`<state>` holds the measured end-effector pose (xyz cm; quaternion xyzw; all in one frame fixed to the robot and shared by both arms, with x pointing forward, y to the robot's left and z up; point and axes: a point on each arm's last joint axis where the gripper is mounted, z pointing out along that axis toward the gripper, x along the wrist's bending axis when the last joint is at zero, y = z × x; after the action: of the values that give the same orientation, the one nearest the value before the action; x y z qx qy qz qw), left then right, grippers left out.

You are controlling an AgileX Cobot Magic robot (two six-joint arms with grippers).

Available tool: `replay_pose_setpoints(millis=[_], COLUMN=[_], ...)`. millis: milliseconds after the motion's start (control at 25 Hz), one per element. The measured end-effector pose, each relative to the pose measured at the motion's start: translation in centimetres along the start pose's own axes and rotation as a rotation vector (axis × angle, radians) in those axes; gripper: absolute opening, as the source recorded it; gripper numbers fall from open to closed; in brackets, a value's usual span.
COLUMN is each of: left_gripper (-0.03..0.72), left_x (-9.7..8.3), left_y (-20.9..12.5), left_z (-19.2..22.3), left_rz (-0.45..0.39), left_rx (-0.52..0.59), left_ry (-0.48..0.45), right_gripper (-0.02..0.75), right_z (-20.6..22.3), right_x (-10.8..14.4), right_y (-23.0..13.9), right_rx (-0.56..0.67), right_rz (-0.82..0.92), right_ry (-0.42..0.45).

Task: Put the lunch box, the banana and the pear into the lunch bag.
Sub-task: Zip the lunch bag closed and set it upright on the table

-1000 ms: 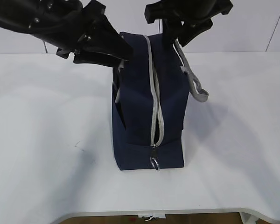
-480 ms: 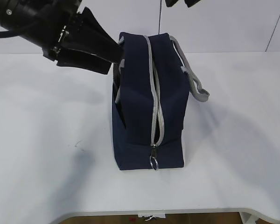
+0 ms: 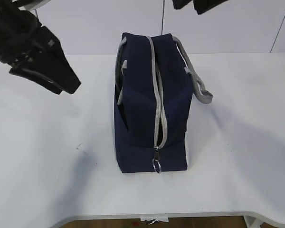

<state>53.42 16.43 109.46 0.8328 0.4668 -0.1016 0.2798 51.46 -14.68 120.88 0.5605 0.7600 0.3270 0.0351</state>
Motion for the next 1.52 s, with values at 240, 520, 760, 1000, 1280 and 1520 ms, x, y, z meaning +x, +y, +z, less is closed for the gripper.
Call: replay_pose_setpoints(millis=[240,520,760,1000,1280,1520], left_gripper=[0.34,0.334,0.322,0.322,0.314,0.308], left_x=[-0.4,-0.4,-0.4,-0.4,-0.4,-0.6], left_y=[-0.7,-0.7,-0.7,-0.7,-0.7,-0.7], left_z=[-1.4,-1.6,-1.6,-1.6,-1.6,-1.6], left_rz=[-0.023,-0.043,-0.047,-0.047,-0.047,-0.055], left_rx=[0.0,-0.005,-0.004,-0.003,-0.003,-0.008], left_ry=[0.088,0.092,0.093,0.093,0.093,0.078], right_gripper=[0.304,0.298,0.255,0.251,0.249,0.249], right_z=[0.8,2.4,1.8,1.5,2.2,3.2], right_x=[-0.7,-2.0,-2.3,-3.4,-5.3,-6.2], right_y=[-0.9,-1.4,-4.0,-8.7,-15.7,-18.4], right_rx=[0.04,0.07,-0.091,-0.289,-0.51,-0.685], right_rz=[0.0,-0.027,-0.119,-0.15,-0.241,-0.274], right_ry=[-0.041,-0.146,-0.202,-0.171,-0.138,-0.11])
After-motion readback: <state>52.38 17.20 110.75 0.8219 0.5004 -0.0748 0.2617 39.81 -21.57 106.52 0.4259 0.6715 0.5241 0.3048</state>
